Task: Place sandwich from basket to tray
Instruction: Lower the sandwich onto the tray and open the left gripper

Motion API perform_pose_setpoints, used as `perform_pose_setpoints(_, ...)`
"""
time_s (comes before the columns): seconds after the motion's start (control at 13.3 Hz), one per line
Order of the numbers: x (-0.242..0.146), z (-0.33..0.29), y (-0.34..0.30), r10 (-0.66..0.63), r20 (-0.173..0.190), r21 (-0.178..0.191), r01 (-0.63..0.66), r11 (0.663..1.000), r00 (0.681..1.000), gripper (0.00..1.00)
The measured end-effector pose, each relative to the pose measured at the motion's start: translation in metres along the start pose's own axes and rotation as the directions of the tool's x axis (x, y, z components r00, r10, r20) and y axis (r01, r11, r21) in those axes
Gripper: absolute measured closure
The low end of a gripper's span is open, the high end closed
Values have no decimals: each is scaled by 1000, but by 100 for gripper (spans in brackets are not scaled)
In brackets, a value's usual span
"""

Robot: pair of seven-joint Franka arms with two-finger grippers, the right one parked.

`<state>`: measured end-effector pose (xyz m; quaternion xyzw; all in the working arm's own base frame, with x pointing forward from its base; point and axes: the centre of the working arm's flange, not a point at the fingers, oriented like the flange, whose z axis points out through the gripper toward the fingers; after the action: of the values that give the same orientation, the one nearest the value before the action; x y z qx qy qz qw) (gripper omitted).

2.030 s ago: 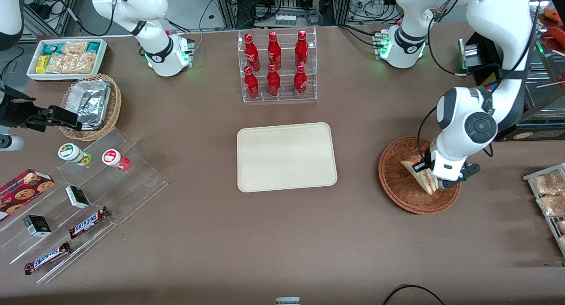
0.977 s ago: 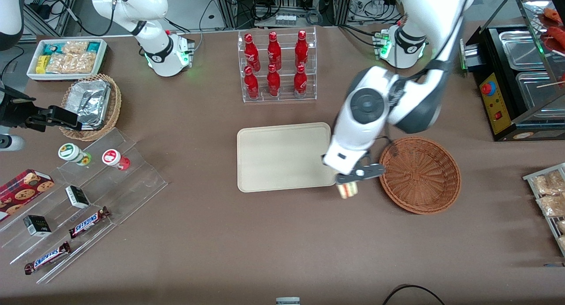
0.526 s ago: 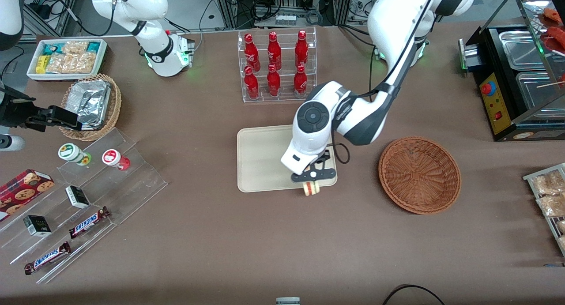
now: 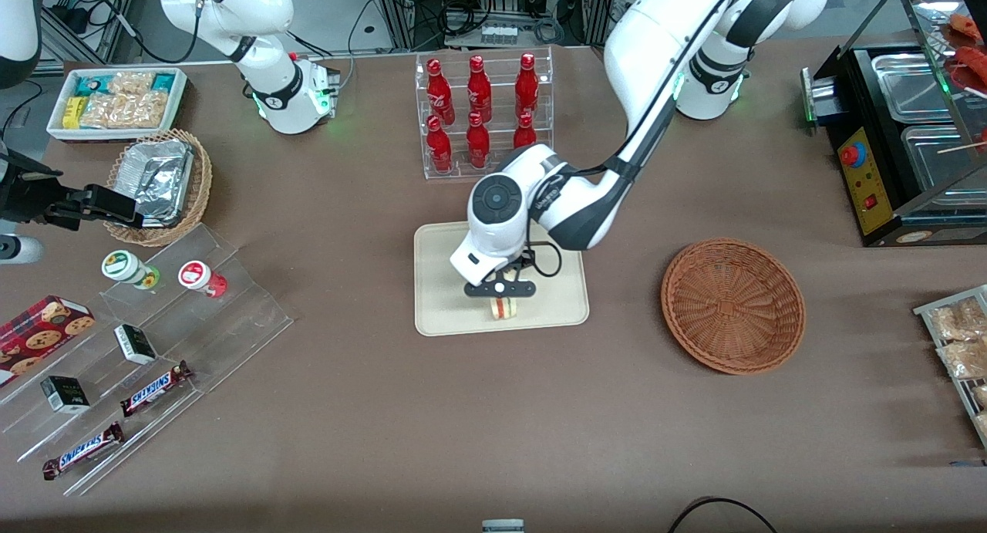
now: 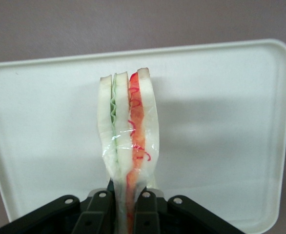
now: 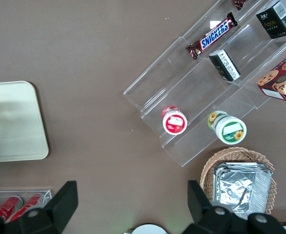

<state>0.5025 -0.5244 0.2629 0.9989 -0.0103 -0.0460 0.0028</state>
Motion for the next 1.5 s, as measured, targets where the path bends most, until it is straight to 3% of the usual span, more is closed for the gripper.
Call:
perform_pose_setpoints(0.3, -5, 21, 6, 43, 13, 8, -43, 999, 999, 85)
perform_pose_setpoints(0.45, -4, 24, 5, 56, 15, 10, -56, 998, 998, 70)
perform_pose_setpoints(0.68, -3, 21, 6, 55, 10, 6, -55, 998, 998, 40)
perform_pose_setpoints(0.98, 9, -6, 1, 30, -16, -9, -30, 1000, 999, 1)
perform_pose_setpoints(1.28, 25, -86, -29, -82, -48, -21, 81, 996, 995, 0)
perform_pose_setpoints(1.5, 38, -161, -85, -169, -49, -5, 169, 986, 984, 0)
